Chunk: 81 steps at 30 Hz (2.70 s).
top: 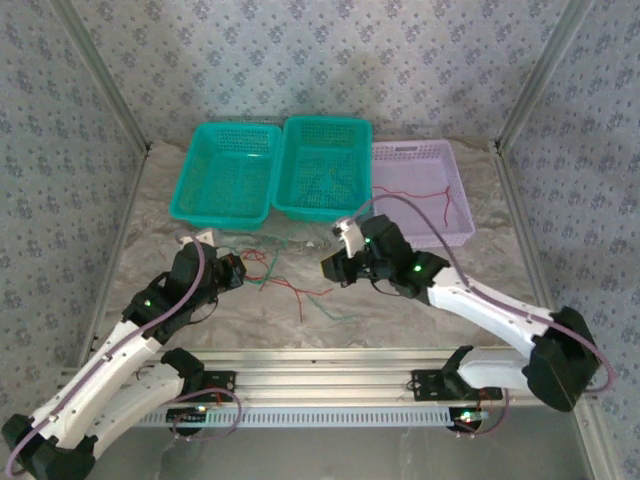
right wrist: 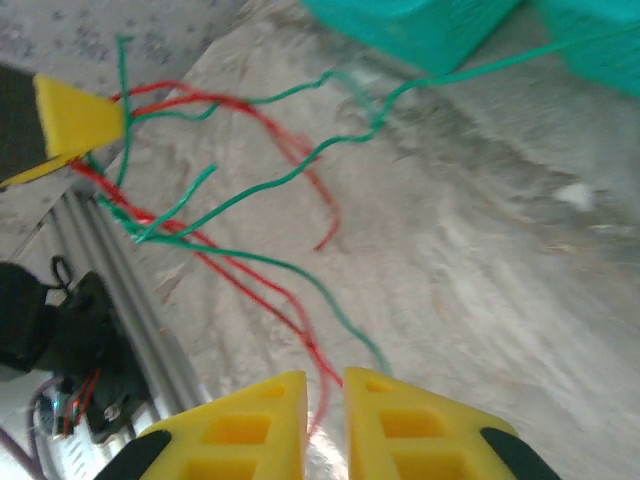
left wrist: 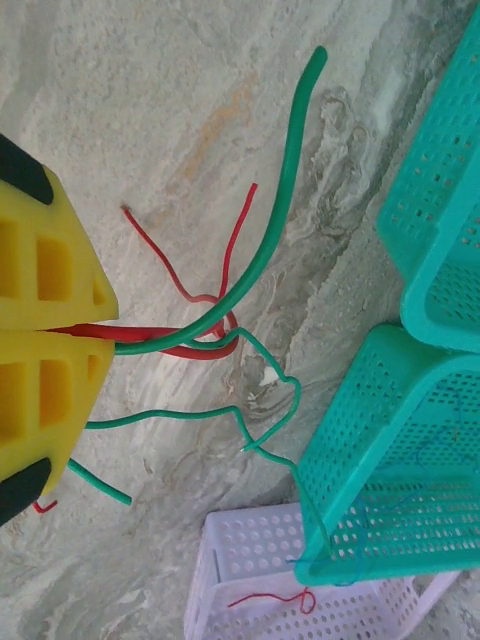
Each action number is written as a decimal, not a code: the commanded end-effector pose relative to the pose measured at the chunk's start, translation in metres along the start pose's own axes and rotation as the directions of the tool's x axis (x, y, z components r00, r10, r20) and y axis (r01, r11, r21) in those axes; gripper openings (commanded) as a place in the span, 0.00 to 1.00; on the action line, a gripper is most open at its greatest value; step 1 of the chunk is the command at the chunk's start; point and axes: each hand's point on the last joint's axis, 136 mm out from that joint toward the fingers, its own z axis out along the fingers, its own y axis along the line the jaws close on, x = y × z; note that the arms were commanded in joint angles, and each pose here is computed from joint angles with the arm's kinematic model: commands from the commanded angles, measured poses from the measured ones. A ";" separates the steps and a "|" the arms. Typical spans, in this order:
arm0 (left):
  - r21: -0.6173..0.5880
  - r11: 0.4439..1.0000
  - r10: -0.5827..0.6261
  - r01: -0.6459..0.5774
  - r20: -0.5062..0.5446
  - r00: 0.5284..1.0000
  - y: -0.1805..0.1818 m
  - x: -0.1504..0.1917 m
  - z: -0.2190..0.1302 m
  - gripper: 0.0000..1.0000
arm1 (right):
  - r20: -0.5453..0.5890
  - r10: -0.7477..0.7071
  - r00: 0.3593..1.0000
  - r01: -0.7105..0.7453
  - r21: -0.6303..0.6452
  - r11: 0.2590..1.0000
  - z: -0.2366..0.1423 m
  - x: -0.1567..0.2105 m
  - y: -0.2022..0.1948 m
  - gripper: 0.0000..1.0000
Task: Untangle the cables
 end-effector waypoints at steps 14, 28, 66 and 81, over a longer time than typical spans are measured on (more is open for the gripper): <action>0.258 0.966 0.000 -0.020 0.075 0.997 -0.053 0.004 -0.001 0.00 | 0.089 0.171 0.981 -0.143 -0.260 0.955 0.069 -0.050 0.028 0.40; 0.240 0.971 -0.006 -0.015 0.088 0.996 -0.047 0.004 0.000 0.00 | 0.157 0.197 0.968 -0.135 -0.336 0.932 0.052 -0.065 0.044 0.44; 0.205 0.978 0.006 -0.033 0.133 0.991 -0.042 -0.005 -0.007 0.00 | -0.006 0.219 0.976 -0.213 -0.256 0.943 0.061 -0.036 0.030 0.45; 0.218 0.976 -0.006 -0.022 0.129 0.992 -0.045 -0.004 -0.005 0.00 | -0.017 0.215 0.976 -0.205 -0.386 0.899 0.078 -0.036 0.066 0.33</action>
